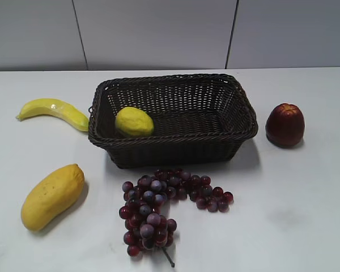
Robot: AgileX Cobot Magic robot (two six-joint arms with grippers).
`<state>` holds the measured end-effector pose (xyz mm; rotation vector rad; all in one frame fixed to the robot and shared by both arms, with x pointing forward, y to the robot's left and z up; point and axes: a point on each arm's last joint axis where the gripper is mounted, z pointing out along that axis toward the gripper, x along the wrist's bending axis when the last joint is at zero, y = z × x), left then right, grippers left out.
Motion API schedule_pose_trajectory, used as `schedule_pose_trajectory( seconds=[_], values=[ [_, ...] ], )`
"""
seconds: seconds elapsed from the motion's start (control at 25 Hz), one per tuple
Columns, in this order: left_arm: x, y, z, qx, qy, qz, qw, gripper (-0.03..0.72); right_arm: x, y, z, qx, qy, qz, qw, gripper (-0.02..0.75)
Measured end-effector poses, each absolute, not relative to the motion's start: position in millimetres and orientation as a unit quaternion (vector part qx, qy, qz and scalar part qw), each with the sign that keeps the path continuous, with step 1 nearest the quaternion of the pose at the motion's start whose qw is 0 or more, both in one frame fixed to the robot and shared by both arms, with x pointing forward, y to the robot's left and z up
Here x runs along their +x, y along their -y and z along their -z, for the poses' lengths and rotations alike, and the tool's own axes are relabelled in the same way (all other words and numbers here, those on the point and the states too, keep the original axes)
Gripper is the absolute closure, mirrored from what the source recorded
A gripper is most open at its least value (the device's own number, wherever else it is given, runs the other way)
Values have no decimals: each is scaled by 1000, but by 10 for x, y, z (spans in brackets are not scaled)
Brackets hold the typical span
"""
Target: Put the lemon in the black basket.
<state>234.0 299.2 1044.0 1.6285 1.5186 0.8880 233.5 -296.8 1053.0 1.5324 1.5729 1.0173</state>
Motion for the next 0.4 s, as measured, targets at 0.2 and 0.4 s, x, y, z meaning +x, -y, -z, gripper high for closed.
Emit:
schedule_pose_trajectory(
  seconds=[0.2,0.4],
  values=[
    [2340,-2993,-10440,633,-590,-345,363,450,2335,2968,-10530,592,-608,-393,353,152],
    [2340,-2993,-10440,633,-590,-345,363,450,2335,2968,-10530,592,-608,-393,353,152]
  ],
)
